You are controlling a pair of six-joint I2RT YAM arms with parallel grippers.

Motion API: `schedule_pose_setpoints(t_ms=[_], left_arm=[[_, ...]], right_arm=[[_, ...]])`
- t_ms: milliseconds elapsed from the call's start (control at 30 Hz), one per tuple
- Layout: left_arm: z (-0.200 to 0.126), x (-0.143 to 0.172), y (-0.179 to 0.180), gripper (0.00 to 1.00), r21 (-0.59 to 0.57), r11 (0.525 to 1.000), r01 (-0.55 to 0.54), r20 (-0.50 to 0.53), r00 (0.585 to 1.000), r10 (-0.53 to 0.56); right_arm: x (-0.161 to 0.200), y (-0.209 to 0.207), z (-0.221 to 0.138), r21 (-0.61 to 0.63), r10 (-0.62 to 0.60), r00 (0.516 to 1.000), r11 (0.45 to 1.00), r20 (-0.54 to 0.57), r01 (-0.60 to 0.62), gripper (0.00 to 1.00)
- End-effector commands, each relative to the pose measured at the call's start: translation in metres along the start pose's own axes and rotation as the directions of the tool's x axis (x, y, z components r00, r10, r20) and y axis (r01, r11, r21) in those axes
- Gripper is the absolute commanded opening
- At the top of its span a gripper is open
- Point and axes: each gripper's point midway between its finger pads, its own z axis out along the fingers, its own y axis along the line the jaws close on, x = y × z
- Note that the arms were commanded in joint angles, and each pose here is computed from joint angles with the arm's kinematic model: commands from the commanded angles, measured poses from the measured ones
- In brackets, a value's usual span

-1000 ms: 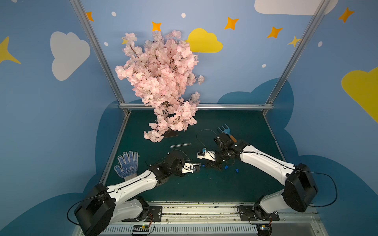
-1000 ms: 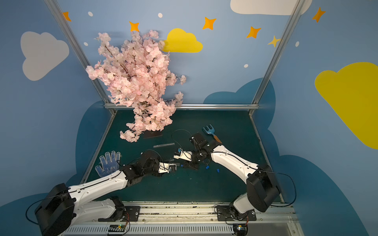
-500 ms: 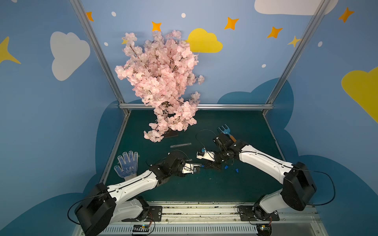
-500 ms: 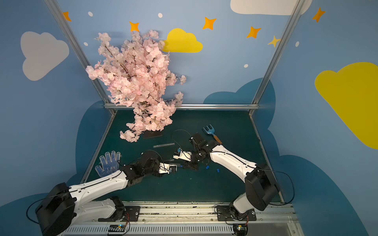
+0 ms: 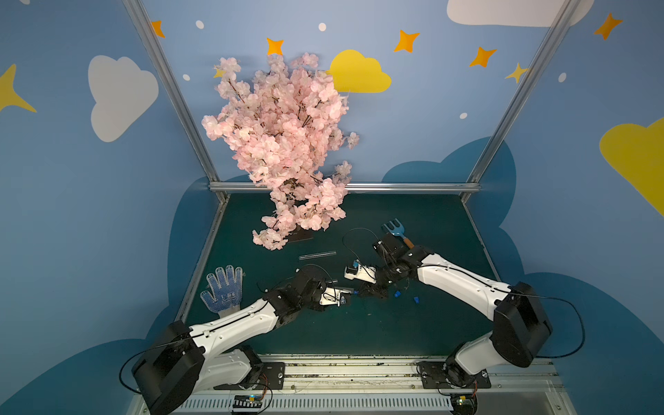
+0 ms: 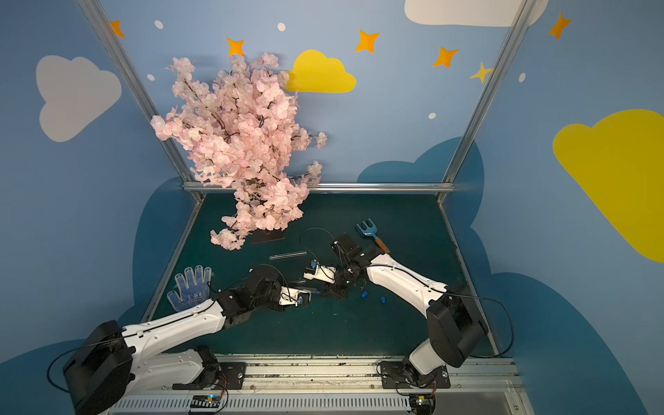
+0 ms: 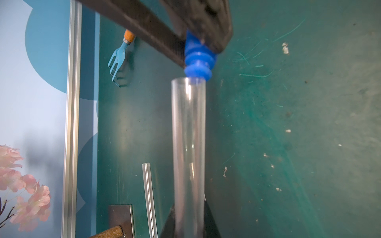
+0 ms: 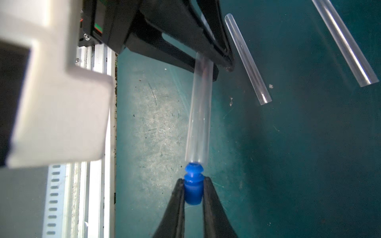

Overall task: Insert stoppers into test tubes
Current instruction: Insert the stopper into the test tube.

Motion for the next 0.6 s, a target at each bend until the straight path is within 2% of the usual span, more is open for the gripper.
schedule_pose_setpoints(t_ms=[0,200,567], left_arm=[[0.0005,-0.0022,0.0104,0.06,-0.024,1.000,-0.006,-0.017,1.000,0.006],[0.0030,0.0048,0.0182,0.06,-0.059,0.998,-0.030,-0.065,0.998,0.026],[0.0012,-0.0052,0.0142,0.06,-0.051,0.997,-0.056,-0.010,0.998,0.056]], right_arm=[[-0.0089,0.0035,-0.0037,-0.011,-0.015,1.000,1.000,0.015,0.015,0.15],[-0.0032,0.0054,-0.0032,-0.013,-0.011,1.000,1.000,-0.003,0.010,0.15],[-0.0071,0.0024,-0.0014,-0.010,-0.015,1.000,1.000,0.001,0.015,0.15]])
